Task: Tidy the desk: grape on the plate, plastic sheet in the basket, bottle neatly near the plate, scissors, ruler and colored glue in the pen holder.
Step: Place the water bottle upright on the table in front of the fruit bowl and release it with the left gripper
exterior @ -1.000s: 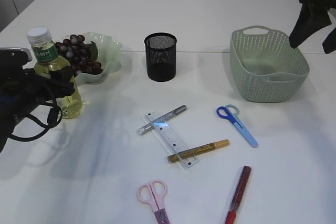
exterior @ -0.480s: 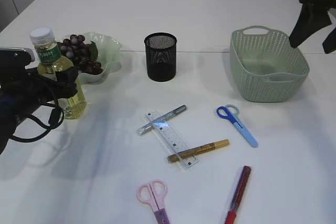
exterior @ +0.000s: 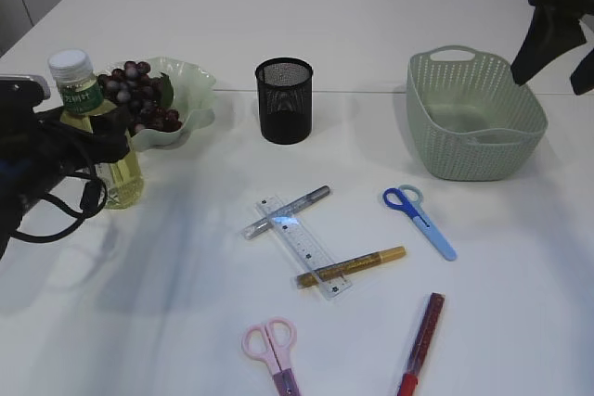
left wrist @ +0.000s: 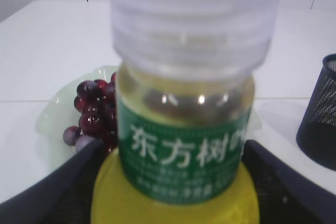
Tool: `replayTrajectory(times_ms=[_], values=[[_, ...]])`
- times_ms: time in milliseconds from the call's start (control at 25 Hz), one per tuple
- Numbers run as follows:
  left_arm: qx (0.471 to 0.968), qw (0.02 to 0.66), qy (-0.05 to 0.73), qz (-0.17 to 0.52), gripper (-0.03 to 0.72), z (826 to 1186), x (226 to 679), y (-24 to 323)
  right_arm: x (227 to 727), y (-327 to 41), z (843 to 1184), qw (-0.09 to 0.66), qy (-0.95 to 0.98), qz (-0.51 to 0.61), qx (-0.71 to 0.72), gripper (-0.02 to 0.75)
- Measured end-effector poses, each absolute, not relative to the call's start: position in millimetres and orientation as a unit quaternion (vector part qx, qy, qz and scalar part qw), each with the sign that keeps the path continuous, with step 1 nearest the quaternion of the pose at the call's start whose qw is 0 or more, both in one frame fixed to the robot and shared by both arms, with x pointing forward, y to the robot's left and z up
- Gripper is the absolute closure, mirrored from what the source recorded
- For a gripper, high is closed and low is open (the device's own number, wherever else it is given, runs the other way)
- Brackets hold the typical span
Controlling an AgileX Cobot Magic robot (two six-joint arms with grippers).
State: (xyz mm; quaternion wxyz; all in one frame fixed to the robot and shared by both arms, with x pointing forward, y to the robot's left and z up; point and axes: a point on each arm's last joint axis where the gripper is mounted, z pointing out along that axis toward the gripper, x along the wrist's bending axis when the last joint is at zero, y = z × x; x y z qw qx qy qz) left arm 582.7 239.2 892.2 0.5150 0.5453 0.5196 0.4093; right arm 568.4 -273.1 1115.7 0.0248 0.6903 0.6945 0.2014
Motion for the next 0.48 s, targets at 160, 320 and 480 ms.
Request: replayTrajectory(times_ms=[160,320,480], values=[[0.527,0.537,0.503,0.425,0.113,913.4,583.2,239.0,568.4,-273.1,1115.7,0.025,0.695,0.201,0.69,0.214],[0.509,0.557,0.487,0.439,0.113,933.7,581.8,239.3,568.4,-273.1,1115.7,0.025,0.695,0.201,0.69,0.214],[0.495,0.572,0.475,0.45,0.114,952.3,579.4,239.8,568.4,-273.1,1115.7,0.025,0.695,0.201,0.69,0.214]])
